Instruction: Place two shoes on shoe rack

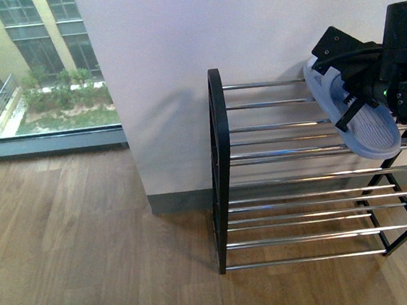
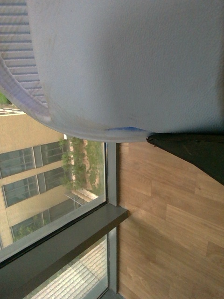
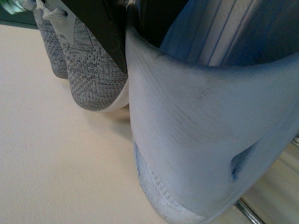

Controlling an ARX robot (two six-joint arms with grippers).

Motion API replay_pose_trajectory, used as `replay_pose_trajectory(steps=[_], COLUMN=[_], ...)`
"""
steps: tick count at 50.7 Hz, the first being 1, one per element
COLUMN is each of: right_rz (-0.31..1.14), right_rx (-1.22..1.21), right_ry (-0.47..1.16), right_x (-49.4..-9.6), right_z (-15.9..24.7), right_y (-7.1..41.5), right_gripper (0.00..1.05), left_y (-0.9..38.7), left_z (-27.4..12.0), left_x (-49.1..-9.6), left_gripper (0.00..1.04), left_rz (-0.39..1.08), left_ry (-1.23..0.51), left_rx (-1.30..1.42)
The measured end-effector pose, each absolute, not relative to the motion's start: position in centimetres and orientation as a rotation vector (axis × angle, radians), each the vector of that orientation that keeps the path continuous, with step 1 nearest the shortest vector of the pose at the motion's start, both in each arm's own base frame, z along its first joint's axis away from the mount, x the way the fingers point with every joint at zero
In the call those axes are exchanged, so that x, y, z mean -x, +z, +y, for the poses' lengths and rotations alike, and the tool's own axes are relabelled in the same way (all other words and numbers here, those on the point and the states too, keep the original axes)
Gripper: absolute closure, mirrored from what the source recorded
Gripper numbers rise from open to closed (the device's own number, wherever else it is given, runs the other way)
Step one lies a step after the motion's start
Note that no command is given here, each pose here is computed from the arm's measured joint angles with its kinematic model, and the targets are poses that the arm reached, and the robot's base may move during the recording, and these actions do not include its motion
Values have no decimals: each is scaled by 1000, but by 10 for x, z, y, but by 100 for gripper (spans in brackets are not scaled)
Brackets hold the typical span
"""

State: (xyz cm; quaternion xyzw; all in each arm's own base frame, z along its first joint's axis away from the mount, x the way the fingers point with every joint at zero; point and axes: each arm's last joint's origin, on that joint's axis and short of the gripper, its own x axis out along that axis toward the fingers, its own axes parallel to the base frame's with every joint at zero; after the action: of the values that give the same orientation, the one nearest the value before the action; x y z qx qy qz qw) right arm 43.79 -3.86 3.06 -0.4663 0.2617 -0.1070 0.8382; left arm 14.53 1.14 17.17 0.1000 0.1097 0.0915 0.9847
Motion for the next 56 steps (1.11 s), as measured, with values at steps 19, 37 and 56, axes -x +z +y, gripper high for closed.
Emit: replay_pose_trajectory(steps=[19,37,56], right_rz=[649,556,-7], right_rx=[864,467,44], right_ry=[-193,-155,-3], right_x=[-425,-347,-270], right_z=[-48,-83,-41], right_y=[41,158,166], right_gripper=[71,13,71], left_y=[172,172,172], left_z=[11,11,12], left_x=[-145,-145,-145], left_gripper=[103,103,103], left_rz=[221,221,221], left_ry=[184,185,188], left_rx=[-201,-201,-201])
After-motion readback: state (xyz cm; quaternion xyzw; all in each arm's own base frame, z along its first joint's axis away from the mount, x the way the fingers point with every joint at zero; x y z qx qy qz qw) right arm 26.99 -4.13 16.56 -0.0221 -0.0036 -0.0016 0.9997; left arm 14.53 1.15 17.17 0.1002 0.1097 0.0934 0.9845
